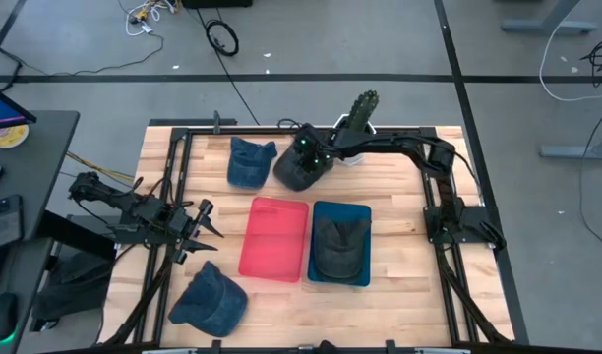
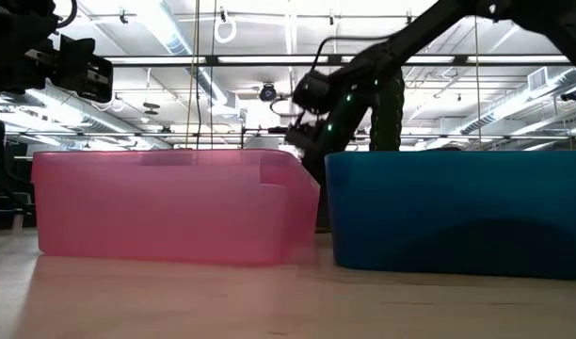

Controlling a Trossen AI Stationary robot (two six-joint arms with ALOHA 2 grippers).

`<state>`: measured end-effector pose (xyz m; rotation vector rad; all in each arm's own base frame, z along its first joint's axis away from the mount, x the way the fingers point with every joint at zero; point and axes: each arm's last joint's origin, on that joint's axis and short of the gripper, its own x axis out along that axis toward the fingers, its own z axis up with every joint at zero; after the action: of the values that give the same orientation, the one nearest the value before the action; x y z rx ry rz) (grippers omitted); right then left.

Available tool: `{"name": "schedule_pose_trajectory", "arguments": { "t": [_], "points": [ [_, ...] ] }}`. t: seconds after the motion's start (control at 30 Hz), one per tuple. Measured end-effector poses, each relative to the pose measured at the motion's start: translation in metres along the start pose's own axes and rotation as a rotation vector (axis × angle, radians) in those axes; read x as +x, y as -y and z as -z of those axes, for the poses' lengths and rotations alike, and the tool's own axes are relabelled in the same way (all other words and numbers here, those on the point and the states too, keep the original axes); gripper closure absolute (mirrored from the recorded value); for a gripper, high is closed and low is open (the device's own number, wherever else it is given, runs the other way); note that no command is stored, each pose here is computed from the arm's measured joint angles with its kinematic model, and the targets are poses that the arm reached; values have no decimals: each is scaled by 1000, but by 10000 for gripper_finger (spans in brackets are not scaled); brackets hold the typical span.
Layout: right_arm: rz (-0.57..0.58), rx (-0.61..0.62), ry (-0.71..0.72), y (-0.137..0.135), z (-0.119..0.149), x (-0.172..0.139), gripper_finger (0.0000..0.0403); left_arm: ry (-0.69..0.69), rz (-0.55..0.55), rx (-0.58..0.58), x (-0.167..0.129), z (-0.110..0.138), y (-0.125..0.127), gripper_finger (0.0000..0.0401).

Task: Pick & Place hat
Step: Put the black cap into the blue bin

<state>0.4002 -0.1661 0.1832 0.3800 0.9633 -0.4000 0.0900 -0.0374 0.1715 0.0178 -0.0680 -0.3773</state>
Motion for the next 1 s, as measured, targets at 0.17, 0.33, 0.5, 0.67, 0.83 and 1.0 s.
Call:
{"name": "schedule_pose_trajectory", "arguments": {
  "t": [0.17,0.33,0.5,0.67,0.83,1.0],
  "points": [
    [8,-40,75,-19,-7,-42,401,1,0,0,0,0,0,231],
    [-20,-126,170,-52,-8,-88,402,0,0,0,0,0,0,231],
    [-80,-218,159,-86,9,-132,402,1,0,0,0,0,0,231],
    [-116,-319,58,-114,36,-159,403,0,0,0,0,0,0,231],
    [-129,-428,-53,-138,62,-166,403,1,0,0,0,0,0,231],
    [-134,-515,-149,-154,83,-171,403,0,0,0,0,0,0,231]
  ]
}}
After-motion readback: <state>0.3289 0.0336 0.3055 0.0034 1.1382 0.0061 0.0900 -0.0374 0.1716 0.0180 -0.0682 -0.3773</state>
